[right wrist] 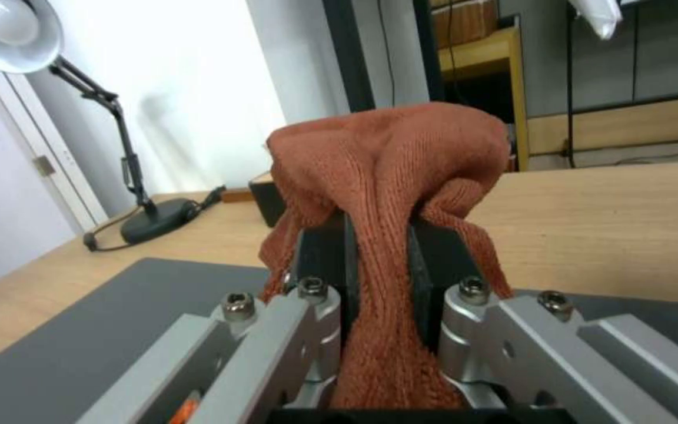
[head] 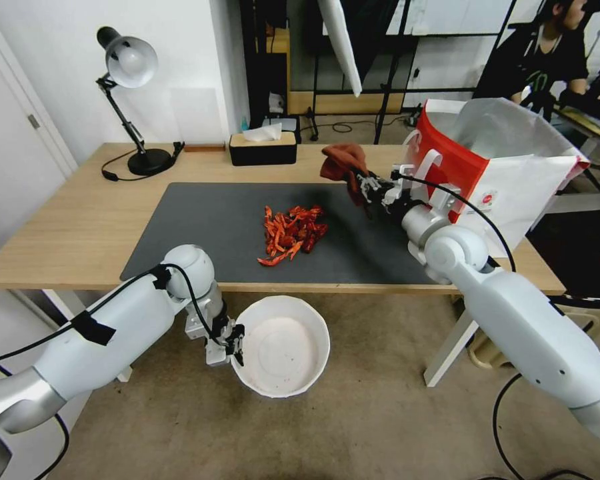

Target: Sweep shrimp from table into container with towel, then put container into takeout bag.

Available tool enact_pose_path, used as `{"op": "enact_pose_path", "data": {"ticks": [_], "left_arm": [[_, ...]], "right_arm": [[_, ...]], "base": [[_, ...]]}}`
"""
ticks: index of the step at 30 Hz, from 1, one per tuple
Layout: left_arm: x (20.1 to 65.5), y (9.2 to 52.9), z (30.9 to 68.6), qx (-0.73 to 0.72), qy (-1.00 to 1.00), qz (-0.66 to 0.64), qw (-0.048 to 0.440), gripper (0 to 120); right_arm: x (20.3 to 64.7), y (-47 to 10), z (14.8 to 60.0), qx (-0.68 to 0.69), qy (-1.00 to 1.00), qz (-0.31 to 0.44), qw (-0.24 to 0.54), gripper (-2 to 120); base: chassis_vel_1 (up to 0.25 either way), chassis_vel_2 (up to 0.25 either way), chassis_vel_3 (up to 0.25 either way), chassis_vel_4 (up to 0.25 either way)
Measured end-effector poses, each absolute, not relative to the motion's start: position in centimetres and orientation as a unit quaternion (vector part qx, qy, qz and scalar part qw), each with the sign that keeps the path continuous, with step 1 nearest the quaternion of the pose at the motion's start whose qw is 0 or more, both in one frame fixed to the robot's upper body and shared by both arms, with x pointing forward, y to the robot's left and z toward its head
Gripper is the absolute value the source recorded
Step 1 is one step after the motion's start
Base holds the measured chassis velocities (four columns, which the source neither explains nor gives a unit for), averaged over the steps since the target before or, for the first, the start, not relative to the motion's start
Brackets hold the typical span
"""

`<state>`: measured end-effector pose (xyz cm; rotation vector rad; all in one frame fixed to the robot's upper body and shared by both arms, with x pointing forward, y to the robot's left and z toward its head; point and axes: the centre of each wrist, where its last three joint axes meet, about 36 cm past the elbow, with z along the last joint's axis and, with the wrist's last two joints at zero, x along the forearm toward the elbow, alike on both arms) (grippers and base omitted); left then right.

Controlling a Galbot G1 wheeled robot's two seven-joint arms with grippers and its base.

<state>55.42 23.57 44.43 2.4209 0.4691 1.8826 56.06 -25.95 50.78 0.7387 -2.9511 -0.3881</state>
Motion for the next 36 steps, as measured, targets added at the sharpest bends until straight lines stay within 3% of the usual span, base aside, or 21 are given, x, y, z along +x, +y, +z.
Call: {"op": "enact_pose_path", "data": {"ticks": [18, 36], "left_arm": [[55.4, 24.6, 45.0, 0.775, 0.160, 0.611, 0.015, 0], [56.4, 24.8, 46.7, 0.775, 0.170, 0.607, 0.031, 0]], "right_arm": [[63.8, -23.6, 49.3, 0.250, -0.961, -0.101, 0.053, 10], [66.3, -22.6, 45.4, 0.263, -0.960, -0.060, 0.074, 10]], "base": [[0.000, 0.000, 0.000, 0.000], [0.000, 0.000, 0.000, 0.000]]}}
